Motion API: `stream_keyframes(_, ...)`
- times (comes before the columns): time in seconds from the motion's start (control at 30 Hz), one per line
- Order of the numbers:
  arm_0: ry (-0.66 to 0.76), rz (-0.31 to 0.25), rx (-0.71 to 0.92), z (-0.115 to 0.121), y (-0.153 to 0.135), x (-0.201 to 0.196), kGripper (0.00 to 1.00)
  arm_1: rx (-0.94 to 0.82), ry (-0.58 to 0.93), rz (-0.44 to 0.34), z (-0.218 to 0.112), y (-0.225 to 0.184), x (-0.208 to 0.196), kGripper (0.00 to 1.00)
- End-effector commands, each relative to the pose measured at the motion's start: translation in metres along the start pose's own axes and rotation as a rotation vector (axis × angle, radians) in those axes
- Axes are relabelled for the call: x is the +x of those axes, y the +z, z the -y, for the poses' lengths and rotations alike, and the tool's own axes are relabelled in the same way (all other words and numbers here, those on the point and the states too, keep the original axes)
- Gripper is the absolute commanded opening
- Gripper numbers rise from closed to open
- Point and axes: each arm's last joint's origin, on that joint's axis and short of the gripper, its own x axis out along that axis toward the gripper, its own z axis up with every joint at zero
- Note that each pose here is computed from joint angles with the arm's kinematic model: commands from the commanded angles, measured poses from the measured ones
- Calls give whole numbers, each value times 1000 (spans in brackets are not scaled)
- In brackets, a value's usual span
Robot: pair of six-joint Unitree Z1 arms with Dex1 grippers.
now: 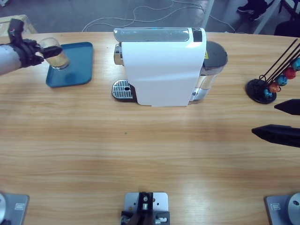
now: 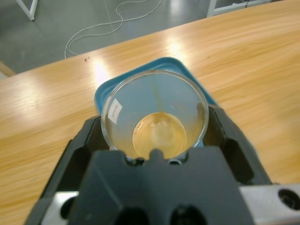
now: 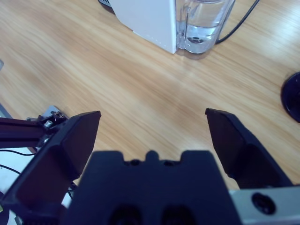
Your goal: Pour coffee
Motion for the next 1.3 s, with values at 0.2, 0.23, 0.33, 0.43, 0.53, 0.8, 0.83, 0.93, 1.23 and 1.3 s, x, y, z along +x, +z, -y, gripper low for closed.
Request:
stream_keyframes(0.2, 11, -59, -42, -5, -19, 44, 0, -6, 14, -46, 0, -4, 13, 991)
stream_keyframes(0.23, 10, -62, -42, -5, -18, 46, 0, -5, 14, -45, 0, -4, 12, 991)
stream_keyframes(0.33, 26, -74, -58, -6, -17, 47, 697, -6, 14, -44, 0, -5, 12, 991)
stream_keyframes(0.43, 6, -71, -91, -3, -18, 45, 981, -6, 15, -42, 0, -5, 11, 991)
stream_keyframes(0.53, -49, -49, -91, 2, -18, 43, 982, -6, 17, -29, 0, -7, 7, 991)
stream_keyframes(0.8, -12, 94, -80, 2, 11, -25, 982, -8, 9, -7, 1, -11, 3, 995)
stream_keyframes(0.83, 11, 108, -82, 2, 14, -41, 982, -10, 8, 1, 1, -11, 2, 996)
stream_keyframes(0.93, 27, 123, -146, 8, 15, -89, 982, -14, 1, 41, 1, -10, -1, 996)
stream_keyframes(1.23, -150, -106, -73, 50, 42, -202, 982, -25, -38, 141, 2, -10, -18, 996)
stream_keyframes(1.3, -203, -138, -51, 56, 47, -214, 982, -32, -53, 144, 3, -12, -20, 996)
